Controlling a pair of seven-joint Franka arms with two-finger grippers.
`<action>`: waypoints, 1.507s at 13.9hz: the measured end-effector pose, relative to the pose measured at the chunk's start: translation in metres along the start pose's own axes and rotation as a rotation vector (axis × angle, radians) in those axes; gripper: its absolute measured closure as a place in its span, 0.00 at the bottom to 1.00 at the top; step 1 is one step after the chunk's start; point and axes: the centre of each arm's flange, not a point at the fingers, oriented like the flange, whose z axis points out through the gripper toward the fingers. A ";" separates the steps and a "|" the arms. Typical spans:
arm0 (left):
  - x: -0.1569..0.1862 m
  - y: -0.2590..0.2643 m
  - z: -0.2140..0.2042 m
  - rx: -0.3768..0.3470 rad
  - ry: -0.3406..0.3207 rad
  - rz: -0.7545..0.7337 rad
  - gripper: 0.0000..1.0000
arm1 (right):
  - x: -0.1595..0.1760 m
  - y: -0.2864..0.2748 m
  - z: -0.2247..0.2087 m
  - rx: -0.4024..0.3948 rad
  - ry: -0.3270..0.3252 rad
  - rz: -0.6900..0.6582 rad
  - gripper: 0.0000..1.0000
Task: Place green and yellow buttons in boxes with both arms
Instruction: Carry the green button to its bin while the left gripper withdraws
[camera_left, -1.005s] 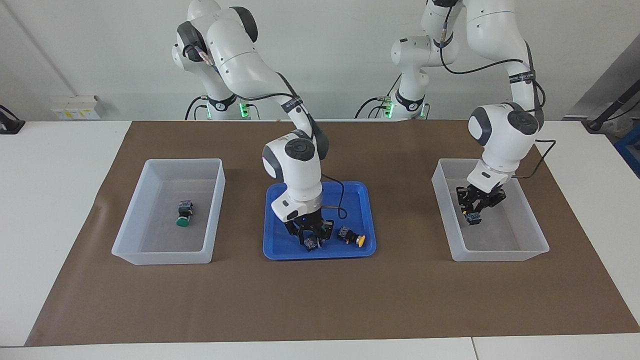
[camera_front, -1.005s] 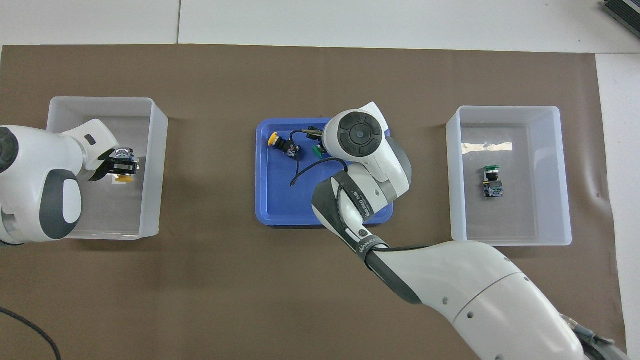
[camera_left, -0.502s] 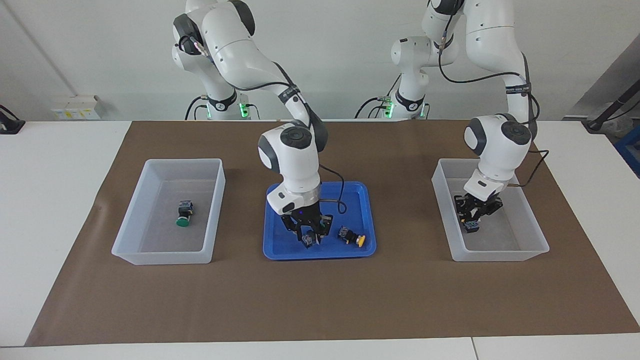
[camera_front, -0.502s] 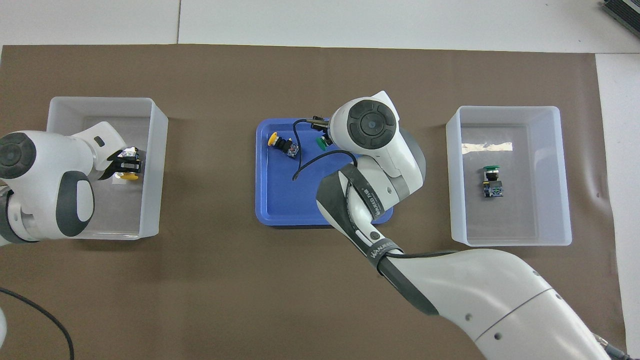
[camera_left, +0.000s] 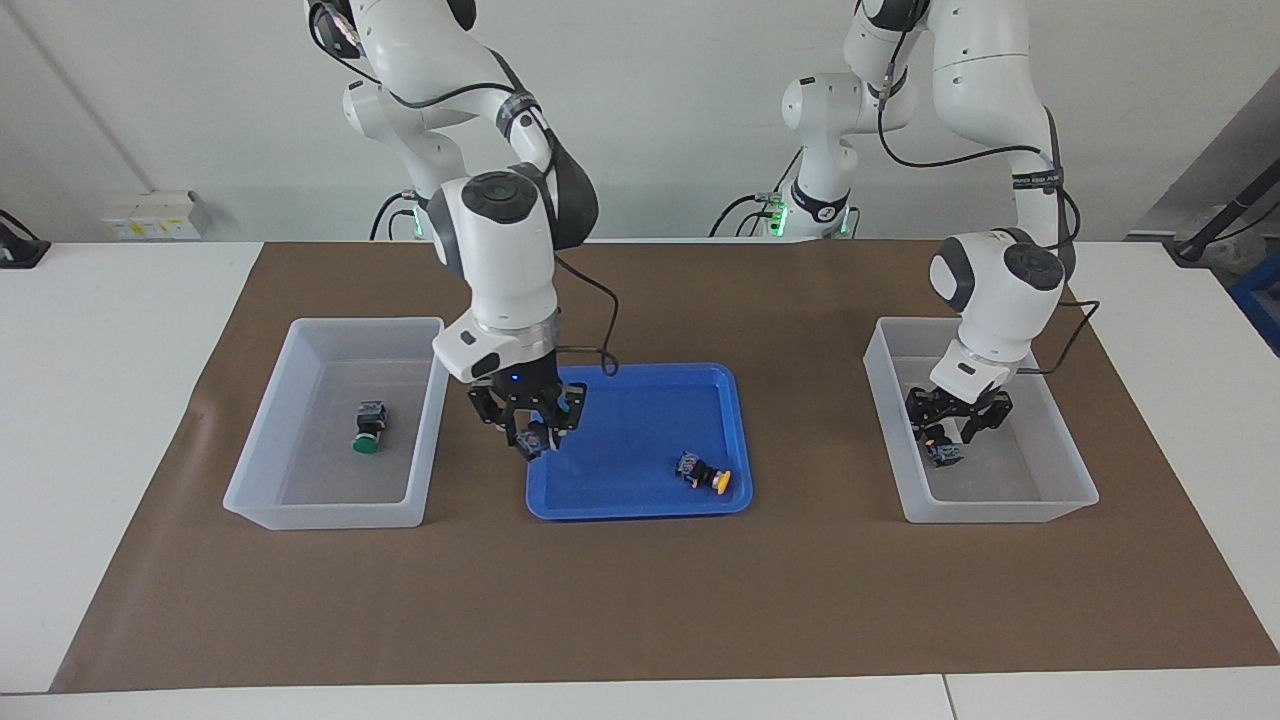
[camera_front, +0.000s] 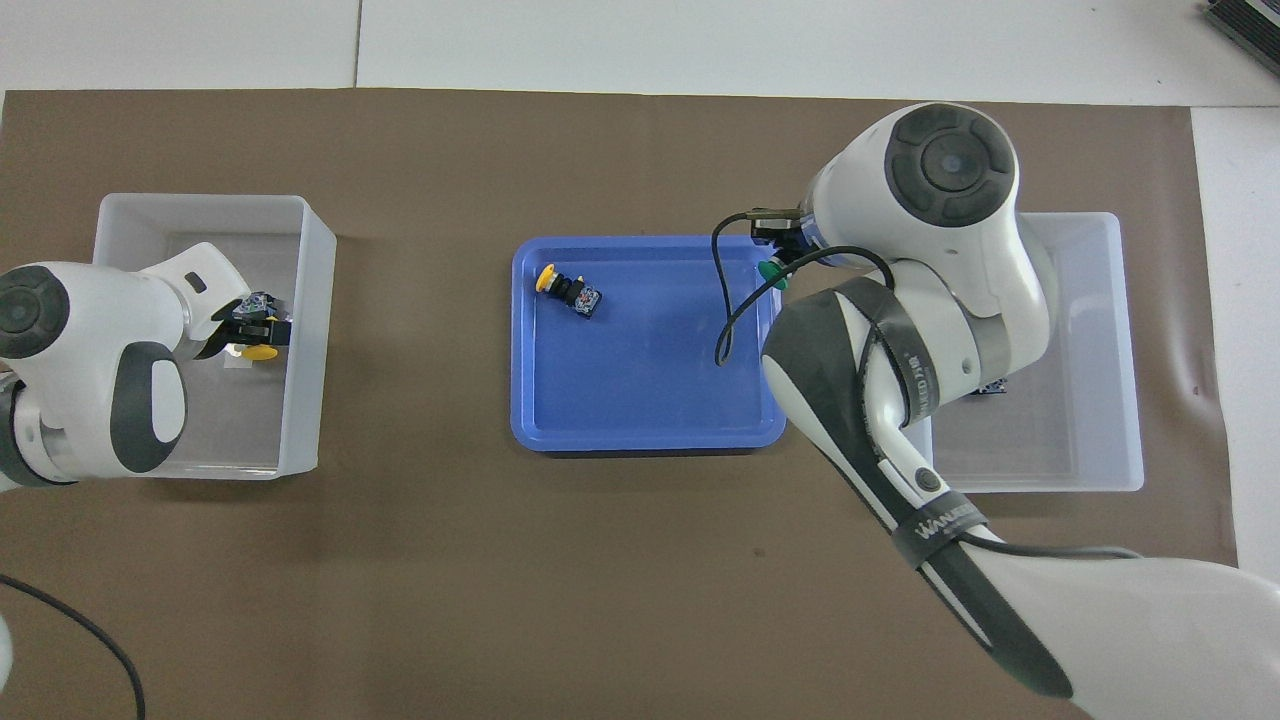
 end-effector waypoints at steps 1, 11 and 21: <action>0.003 -0.002 -0.003 0.002 0.006 -0.002 0.00 | 0.003 0.025 -0.001 -0.012 -0.013 -0.048 0.44; 0.063 -0.032 -0.134 -0.003 -0.041 -0.052 0.00 | -0.041 0.242 0.059 0.016 -0.105 -0.309 0.44; 0.084 0.025 -0.235 -0.024 -0.035 -0.130 0.00 | -0.121 0.272 0.128 0.023 -0.072 -0.334 0.44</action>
